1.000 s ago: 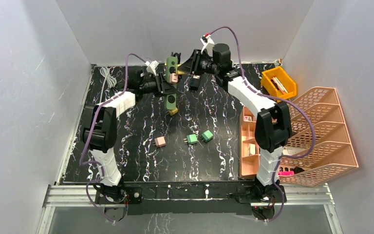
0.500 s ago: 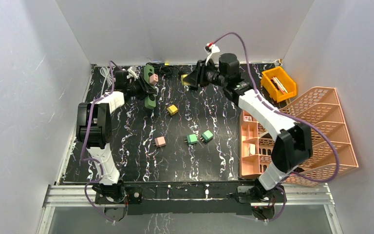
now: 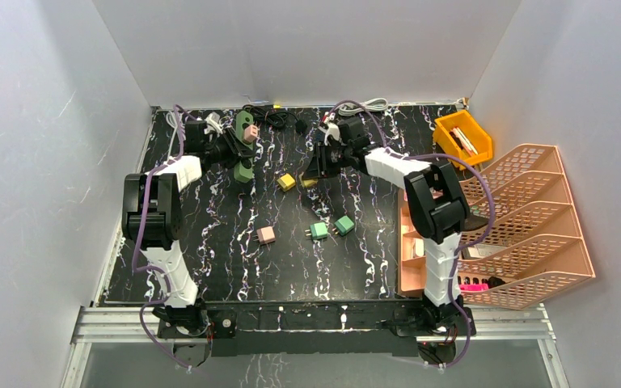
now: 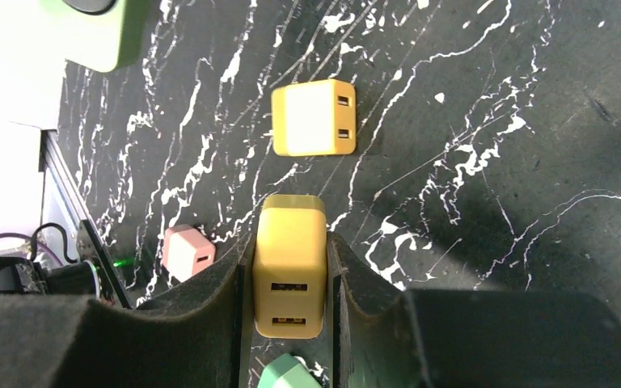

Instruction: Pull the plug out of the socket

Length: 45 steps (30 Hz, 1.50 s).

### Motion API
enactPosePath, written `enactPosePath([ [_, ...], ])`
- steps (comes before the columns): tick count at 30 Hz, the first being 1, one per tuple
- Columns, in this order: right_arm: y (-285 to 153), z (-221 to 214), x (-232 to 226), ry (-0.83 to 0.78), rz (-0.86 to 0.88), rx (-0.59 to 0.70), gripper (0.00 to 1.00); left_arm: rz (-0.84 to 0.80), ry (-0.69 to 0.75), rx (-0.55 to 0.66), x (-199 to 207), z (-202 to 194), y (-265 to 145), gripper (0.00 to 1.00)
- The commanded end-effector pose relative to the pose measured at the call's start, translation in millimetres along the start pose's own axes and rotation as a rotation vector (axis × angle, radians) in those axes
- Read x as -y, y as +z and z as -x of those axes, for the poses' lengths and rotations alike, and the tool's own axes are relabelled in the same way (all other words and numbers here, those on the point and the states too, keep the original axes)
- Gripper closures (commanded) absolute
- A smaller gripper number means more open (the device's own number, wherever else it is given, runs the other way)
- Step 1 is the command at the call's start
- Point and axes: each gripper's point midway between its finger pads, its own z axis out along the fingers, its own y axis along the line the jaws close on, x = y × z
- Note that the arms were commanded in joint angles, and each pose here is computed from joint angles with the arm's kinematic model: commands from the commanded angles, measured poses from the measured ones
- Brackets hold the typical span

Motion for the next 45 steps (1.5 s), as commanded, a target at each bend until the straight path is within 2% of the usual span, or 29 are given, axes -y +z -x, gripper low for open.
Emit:
enactPosePath([
  [1, 7, 24, -7, -0.044, 0.044, 0.043, 1.0, -0.122, 0.087, 0.095, 47, 31, -27, 1.0],
  [9, 30, 32, 23, 0.015, 0.02, 0.038, 0.99, -0.123, 0.083, 0.086, 45, 29, -27, 1.0],
  [13, 36, 34, 38, 0.024, -0.025, 0.048, 0.89, -0.12, 0.078, 0.083, 42, 26, -26, 1.0],
  [14, 37, 34, 40, 0.027, -0.032, 0.049, 0.84, -0.119, 0.077, 0.082, 41, 26, -26, 1.0],
  [15, 38, 34, 43, 0.03, -0.039, 0.047, 0.74, -0.12, 0.074, 0.082, 41, 27, -26, 1.0],
  [16, 37, 35, 46, 0.033, -0.054, 0.05, 0.58, -0.121, 0.075, 0.082, 41, 27, -26, 1.0],
  [18, 35, 37, 49, 0.024, -0.083, 0.059, 0.4, -0.124, 0.076, 0.082, 41, 27, -26, 1.0],
  [21, 26, 46, 51, -0.012, -0.129, 0.091, 0.26, -0.126, 0.075, 0.082, 42, 28, -26, 1.0],
  [24, 14, 58, 50, -0.062, -0.178, 0.119, 0.23, -0.13, 0.072, 0.081, 42, 28, -27, 1.0],
  [29, -17, 81, 28, -0.217, -0.323, 0.221, 0.26, -0.133, 0.08, 0.091, 46, 29, -31, 1.0],
  [33, -11, 63, -8, -0.354, -0.383, 0.192, 0.33, -0.136, 0.084, 0.095, 48, 31, -34, 1.0],
  [35, 4, 38, -22, -0.367, -0.356, 0.125, 0.45, -0.138, 0.085, 0.093, 49, 30, -34, 1.0],
  [38, 26, 0, -34, -0.36, -0.32, 0.011, 0.88, -0.134, 0.08, 0.093, 48, 30, -35, 1.0],
  [39, 31, -11, -34, -0.353, -0.314, -0.018, 0.94, -0.135, 0.079, 0.093, 47, 29, -35, 1.0],
  [45, 45, -43, -31, -0.312, -0.327, -0.133, 1.0, -0.138, 0.075, 0.098, 50, 30, -39, 1.0],
])
